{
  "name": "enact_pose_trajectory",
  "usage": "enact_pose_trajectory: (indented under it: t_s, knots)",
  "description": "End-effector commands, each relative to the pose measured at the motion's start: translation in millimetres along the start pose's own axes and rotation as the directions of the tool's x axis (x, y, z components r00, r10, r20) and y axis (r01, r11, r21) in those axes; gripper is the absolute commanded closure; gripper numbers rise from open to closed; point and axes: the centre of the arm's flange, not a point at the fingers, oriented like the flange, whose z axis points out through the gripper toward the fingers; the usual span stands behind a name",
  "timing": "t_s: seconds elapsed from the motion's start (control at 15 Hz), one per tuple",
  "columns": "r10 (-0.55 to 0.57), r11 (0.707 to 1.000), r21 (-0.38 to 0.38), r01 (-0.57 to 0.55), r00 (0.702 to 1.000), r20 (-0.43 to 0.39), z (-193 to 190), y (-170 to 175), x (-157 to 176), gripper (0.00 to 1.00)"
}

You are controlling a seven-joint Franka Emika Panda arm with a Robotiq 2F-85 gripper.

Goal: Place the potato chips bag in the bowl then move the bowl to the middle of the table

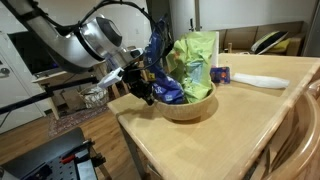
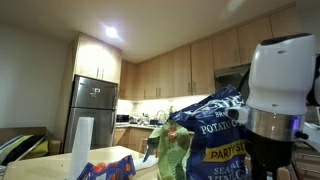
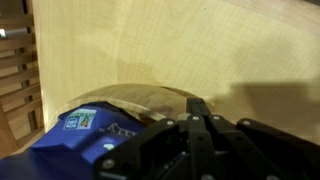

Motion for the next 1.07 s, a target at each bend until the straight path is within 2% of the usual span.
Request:
enact_pose_trajectory:
  t_s: [0.0, 0.73, 1.0]
  knots:
    - [0.015, 0.999, -0.031, -0.016, 0.999, -0.03, 13, 0, 9, 1.0]
    - [0.046, 0.996, -0.07, -0.054, 0.993, -0.112, 11, -1, 36, 1.0]
    - [0.047, 0.997, -0.059, -0.054, 0.992, -0.121, 1, -6, 52, 1.0]
